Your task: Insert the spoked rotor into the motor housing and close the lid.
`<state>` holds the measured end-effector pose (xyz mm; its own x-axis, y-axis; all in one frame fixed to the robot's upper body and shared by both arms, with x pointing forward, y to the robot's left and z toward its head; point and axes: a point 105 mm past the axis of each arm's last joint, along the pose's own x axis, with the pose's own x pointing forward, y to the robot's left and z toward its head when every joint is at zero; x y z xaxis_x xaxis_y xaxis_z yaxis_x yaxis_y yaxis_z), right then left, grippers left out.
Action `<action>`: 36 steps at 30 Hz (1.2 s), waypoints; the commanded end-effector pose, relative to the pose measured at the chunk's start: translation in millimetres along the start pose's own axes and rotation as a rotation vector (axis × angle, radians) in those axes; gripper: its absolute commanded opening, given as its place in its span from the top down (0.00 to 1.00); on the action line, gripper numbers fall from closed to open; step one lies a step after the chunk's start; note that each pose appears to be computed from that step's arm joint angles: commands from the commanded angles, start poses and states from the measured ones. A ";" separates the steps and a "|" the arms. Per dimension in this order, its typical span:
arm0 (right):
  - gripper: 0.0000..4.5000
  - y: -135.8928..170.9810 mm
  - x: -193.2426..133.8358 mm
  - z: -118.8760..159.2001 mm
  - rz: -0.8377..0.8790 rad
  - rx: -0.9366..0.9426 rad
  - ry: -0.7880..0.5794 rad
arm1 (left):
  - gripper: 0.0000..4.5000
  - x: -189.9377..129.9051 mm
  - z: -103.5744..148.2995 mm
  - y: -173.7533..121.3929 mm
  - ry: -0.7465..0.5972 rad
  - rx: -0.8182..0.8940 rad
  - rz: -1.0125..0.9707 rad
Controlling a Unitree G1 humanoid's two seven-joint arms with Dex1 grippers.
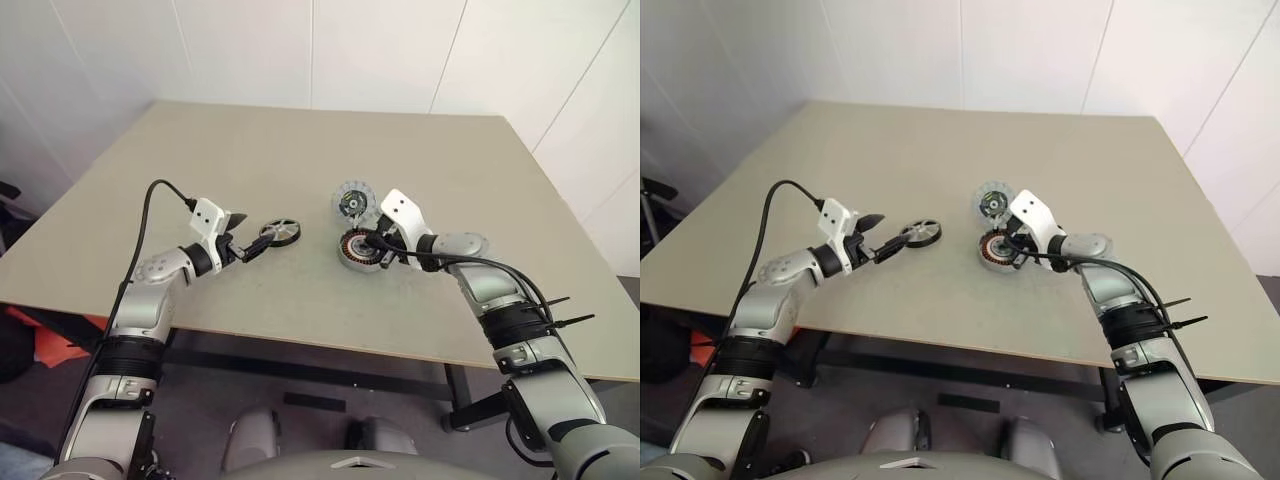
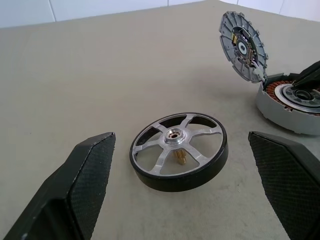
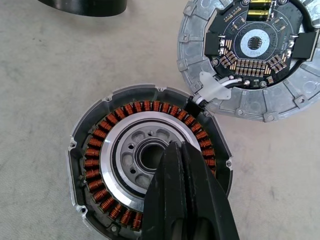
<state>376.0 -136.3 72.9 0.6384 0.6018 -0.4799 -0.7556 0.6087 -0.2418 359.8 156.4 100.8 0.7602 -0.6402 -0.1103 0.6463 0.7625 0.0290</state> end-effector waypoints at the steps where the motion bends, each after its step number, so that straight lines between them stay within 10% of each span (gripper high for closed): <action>1: 1.00 3.7 2.4 -22.9 0.002 0.014 0.074 | 0.00 -0.6 17.6 3.4 -0.048 0.039 0.003; 12: 1.00 -14.3 -17.8 47.5 -0.040 -0.075 -0.105 | 0.00 0.2 17.6 1.6 -0.050 0.038 -0.002; 25: 1.00 6.1 -9.1 -9.6 0.011 -0.003 0.053 | 0.00 -2.1 17.4 5.1 -0.047 0.041 0.010; 36: 1.00 -13.7 -22.6 32.8 -0.057 -0.060 -0.057 | 0.00 -2.0 17.0 6.9 -0.047 0.041 0.016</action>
<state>371.0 -144.2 81.5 0.6529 0.5752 -0.4928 -0.7412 0.6191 -0.2595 360.2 158.8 100.7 0.7635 -0.6356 -0.1142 0.6424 0.7657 0.0330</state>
